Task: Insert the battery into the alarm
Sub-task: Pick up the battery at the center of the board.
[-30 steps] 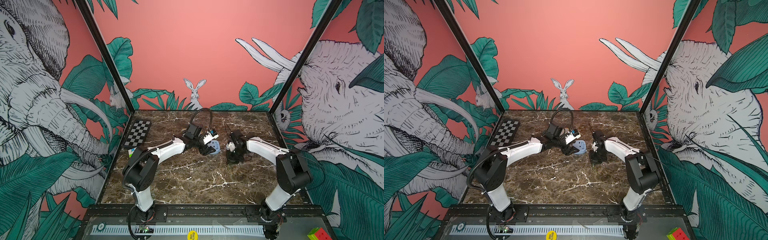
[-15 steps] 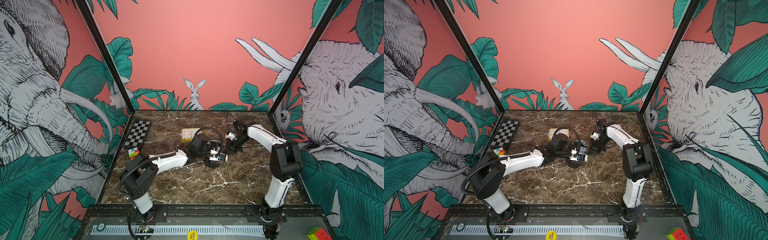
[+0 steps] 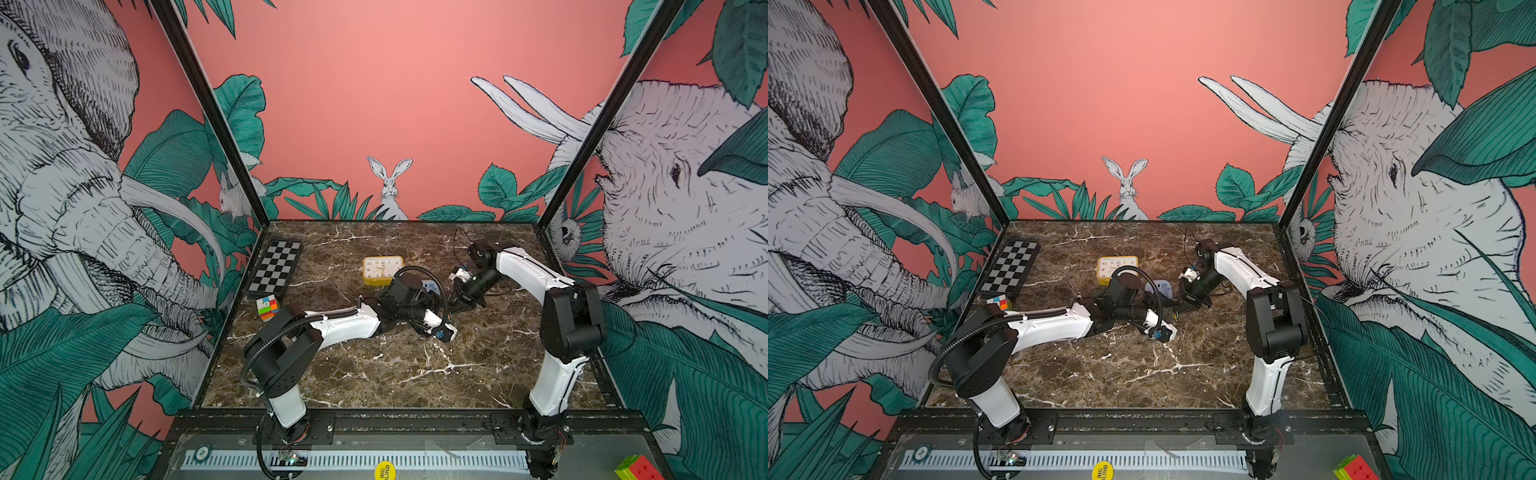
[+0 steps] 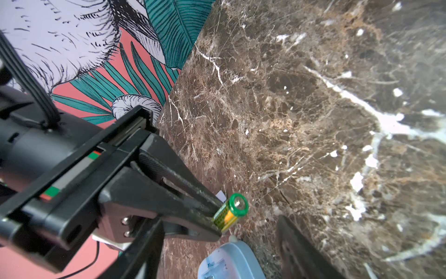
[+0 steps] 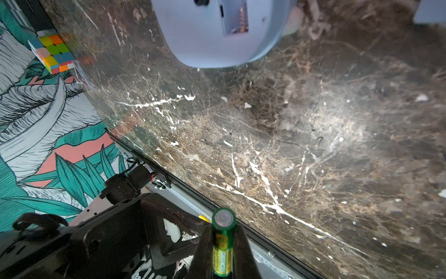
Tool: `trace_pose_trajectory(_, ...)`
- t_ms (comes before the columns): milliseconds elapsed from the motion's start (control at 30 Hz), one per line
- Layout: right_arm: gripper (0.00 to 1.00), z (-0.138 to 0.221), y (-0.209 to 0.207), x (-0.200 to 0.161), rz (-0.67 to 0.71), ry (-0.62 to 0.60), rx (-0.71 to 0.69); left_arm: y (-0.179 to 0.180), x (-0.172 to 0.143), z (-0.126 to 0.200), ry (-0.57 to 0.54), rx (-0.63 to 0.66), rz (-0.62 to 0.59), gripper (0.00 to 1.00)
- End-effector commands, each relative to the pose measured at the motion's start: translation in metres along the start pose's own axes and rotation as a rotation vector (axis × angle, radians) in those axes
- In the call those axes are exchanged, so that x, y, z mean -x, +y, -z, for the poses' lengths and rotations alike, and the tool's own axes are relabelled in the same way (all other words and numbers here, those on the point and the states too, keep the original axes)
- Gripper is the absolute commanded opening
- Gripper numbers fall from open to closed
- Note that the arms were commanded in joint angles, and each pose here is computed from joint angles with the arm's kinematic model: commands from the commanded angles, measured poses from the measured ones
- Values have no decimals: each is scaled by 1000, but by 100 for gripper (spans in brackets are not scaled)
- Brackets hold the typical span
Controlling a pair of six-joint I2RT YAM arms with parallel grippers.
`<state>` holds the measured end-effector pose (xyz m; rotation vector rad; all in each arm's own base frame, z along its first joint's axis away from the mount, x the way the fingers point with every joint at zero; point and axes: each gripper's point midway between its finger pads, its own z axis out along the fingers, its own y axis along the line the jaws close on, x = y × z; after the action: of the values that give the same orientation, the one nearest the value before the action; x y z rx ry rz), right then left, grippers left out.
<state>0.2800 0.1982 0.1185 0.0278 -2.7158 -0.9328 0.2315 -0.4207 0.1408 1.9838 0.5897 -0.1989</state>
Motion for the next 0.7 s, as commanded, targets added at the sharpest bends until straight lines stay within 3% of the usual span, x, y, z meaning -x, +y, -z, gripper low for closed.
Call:
trace_pose_trajectory(0, 7, 7, 9, -14, -1, 41, 26, 2, 12, -1, -37, -1, -99, 69)
trace_pose_trajectory(400, 6, 6, 11, -22, -18, 57, 52, 1, 21, -16, -37, 12, -227, 56)
trace_pose_trajectory(667, 6, 4, 11, -22, -29, 75, 68, 0, 35, -18, -52, 22, -288, 55)
